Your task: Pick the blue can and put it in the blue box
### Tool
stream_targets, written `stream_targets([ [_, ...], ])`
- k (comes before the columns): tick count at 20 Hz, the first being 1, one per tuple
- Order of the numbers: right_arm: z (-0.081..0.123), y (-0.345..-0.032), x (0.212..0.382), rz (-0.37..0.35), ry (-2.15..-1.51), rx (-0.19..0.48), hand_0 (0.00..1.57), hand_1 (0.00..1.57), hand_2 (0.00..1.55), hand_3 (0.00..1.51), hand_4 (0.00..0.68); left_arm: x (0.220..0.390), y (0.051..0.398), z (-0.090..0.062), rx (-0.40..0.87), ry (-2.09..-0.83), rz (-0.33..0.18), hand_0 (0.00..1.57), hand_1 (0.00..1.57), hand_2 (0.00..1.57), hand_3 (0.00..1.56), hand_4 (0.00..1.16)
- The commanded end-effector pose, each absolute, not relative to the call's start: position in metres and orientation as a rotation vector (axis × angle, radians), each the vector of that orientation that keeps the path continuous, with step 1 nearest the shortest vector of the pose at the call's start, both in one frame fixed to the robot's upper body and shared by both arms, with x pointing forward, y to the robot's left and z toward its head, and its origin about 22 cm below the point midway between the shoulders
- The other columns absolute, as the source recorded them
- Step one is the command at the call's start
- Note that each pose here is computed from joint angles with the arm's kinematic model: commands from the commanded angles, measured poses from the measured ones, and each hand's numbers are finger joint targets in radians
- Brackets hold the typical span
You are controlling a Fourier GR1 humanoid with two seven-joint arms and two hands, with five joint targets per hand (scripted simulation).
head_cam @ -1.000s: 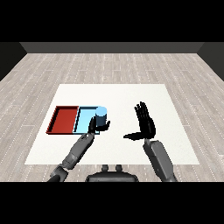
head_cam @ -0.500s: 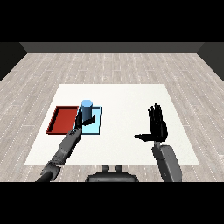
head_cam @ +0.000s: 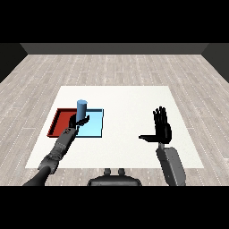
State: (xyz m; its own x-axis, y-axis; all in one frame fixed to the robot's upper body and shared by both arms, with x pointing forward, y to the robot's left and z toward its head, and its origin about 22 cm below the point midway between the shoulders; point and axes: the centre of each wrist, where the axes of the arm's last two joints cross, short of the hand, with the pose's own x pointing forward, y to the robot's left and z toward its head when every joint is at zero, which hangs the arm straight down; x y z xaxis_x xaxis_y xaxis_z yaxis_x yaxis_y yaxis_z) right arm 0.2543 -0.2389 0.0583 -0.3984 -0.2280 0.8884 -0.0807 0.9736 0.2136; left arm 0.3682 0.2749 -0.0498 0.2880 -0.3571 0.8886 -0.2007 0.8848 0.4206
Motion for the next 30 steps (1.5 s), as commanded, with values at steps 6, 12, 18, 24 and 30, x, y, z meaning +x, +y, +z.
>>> stream_targets([
  [6, 0.046, -0.251, 0.282, -0.211, -1.948, 0.205, 0.00, 0.00, 0.00, 0.00, 0.000, 0.377, 0.256, -0.058, 0.611, -1.039, -0.212, 1.57, 1.57, 1.47, 1.19, 0.94],
  [12, 0.035, -0.254, 0.269, -0.233, -1.938, 0.216, 0.00, 0.00, 0.00, 0.00, 0.000, 0.337, 0.258, -0.103, 0.553, -0.906, -0.291, 1.50, 1.50, 1.40, 0.54, 0.85],
  [18, 0.031, -0.263, 0.273, -0.212, -1.952, 0.199, 0.00, 0.00, 0.00, 0.00, 0.000, 0.346, 0.247, -0.096, 0.535, -0.863, -0.314, 0.86, 0.86, 0.88, 0.48, 0.65],
  [24, 0.042, -0.256, 0.266, -0.239, -1.947, 0.255, 0.00, 0.00, 0.00, 0.00, 0.000, 0.348, 0.267, -0.089, 0.654, -0.922, -0.236, 0.00, 0.00, 0.00, 0.00, 0.00],
  [30, 0.041, -0.247, 0.270, -0.239, -1.961, 0.274, 0.00, 0.00, 0.00, 0.00, 0.000, 0.371, 0.253, -0.062, 0.774, -1.290, 0.026, 0.00, 0.00, 0.00, 0.00, 0.00],
])
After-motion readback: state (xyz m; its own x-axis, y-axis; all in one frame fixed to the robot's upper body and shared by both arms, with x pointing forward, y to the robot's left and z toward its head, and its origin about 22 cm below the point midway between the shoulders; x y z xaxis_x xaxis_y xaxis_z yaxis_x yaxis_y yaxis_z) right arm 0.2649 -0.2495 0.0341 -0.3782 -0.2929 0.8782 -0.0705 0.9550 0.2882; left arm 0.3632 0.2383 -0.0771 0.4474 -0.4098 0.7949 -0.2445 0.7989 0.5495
